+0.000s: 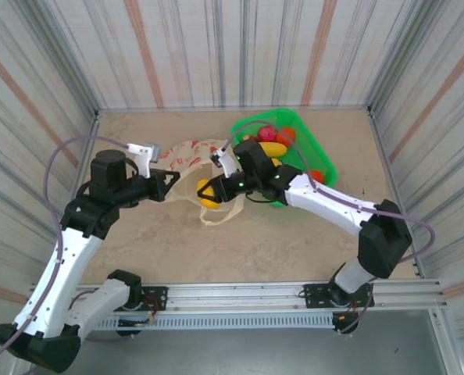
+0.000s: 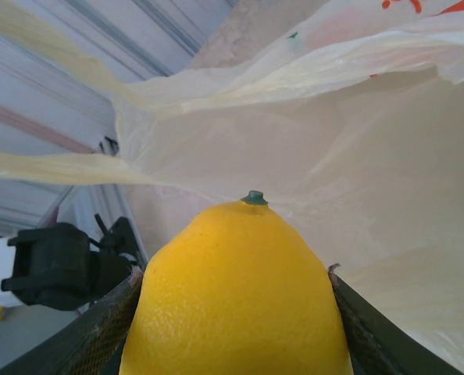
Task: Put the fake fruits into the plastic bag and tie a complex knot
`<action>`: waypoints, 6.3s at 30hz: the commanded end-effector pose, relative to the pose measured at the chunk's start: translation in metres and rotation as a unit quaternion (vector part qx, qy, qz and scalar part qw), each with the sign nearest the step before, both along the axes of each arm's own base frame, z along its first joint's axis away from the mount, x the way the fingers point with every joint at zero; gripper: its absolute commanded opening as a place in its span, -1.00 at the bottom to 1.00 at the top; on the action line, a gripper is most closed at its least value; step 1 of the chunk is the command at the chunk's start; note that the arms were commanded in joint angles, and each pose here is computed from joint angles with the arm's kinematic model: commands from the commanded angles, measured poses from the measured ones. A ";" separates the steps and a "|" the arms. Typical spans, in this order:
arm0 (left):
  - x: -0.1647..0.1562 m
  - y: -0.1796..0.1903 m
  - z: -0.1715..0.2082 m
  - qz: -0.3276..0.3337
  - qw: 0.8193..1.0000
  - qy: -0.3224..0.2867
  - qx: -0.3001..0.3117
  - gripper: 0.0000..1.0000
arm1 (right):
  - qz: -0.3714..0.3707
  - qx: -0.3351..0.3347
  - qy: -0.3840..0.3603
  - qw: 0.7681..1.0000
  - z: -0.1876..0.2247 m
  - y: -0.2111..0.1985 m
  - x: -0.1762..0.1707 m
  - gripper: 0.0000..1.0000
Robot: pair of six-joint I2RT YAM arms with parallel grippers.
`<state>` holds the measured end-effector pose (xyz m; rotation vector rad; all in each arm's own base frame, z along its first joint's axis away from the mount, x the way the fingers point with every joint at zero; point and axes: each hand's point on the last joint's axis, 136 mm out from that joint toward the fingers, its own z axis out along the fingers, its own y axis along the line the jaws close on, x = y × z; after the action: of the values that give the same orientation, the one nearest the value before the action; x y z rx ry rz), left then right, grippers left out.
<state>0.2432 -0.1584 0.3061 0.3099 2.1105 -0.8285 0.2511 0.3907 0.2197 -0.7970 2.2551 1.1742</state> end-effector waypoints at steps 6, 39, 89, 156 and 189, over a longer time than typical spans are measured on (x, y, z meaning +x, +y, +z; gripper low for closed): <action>-0.004 0.001 0.018 -0.004 1.000 -0.028 -0.010 -1.00 | -0.124 -0.088 0.068 0.986 -0.024 0.016 0.050 -0.23; 0.016 -0.006 0.055 0.003 0.997 -0.026 -0.066 -1.00 | -0.335 -0.121 -0.079 0.931 0.001 0.036 0.147 0.98; 0.005 -0.006 0.038 -0.003 1.000 -0.011 -0.025 -1.00 | -0.317 -0.327 0.118 0.882 -0.115 -0.247 0.156 0.43; 0.006 -0.004 0.061 -0.001 0.999 -0.023 -0.031 -1.00 | -0.053 0.202 -0.346 0.915 0.095 0.014 0.056 -0.53; 0.009 -0.003 0.074 0.001 0.999 -0.036 -0.027 -1.00 | 0.002 0.095 -0.396 0.913 0.036 0.037 0.058 0.29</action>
<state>0.2560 -0.1652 0.3790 0.3005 2.0234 -0.8764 0.3150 0.4292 0.2174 -0.9882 1.4998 0.8075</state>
